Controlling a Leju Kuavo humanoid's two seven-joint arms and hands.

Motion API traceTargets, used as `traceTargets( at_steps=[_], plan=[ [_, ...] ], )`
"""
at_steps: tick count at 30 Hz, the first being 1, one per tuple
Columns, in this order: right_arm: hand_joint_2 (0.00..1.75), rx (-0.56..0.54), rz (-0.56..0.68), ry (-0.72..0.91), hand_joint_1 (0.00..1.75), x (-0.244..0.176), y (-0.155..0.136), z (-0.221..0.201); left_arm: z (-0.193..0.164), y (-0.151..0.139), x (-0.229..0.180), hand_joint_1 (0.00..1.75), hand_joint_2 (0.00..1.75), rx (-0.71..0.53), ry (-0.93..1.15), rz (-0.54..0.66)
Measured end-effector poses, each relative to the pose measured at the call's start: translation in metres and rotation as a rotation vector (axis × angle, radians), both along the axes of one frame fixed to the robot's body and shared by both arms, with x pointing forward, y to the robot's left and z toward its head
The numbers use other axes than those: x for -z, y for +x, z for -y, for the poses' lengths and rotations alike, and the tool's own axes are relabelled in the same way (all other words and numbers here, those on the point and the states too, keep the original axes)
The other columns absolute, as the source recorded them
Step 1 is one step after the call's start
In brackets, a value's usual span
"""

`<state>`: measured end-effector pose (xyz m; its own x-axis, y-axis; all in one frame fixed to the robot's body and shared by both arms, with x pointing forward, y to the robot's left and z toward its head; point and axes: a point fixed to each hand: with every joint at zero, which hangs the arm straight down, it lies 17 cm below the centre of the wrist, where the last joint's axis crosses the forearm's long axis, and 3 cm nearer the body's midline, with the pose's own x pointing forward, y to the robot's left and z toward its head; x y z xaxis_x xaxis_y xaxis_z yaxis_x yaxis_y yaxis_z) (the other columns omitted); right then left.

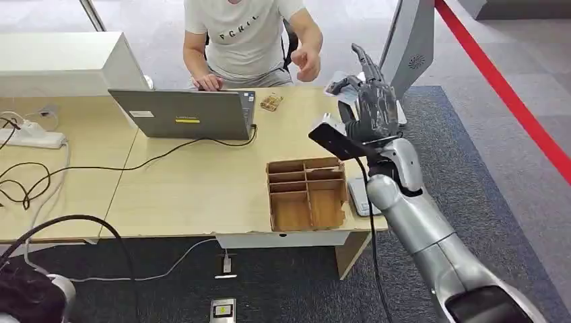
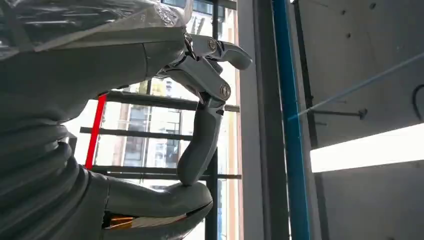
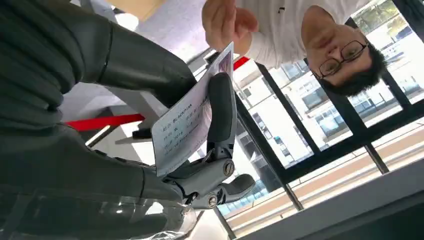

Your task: Pass the card to the sensor for recognition and then transmit it.

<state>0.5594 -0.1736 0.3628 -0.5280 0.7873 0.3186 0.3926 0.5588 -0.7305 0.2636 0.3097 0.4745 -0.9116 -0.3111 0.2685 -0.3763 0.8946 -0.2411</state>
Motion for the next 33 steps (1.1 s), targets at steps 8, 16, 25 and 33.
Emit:
traceTargets(
  at_steps=[8,16,25,33],
  plan=[
    [1.75,-0.039,-0.046,-0.026,1.75,-0.001,0.023,-0.051,0.004,0.009,0.003,0.0,1.75,0.024,-0.006,-0.003],
    [1.75,-0.052,-0.108,-0.07,1.75,0.017,0.034,-0.082,0.007,0.018,0.007,0.0,1.75,0.035,-0.007,-0.023],
    [1.75,-0.018,-0.182,-0.105,1.75,0.042,0.046,-0.085,0.01,0.027,0.011,0.0,1.75,0.063,-0.019,-0.04],
    [1.75,0.023,-0.223,-0.13,1.75,0.055,0.054,-0.076,0.01,0.03,0.013,0.0,1.75,0.067,-0.021,-0.045]
  ],
)
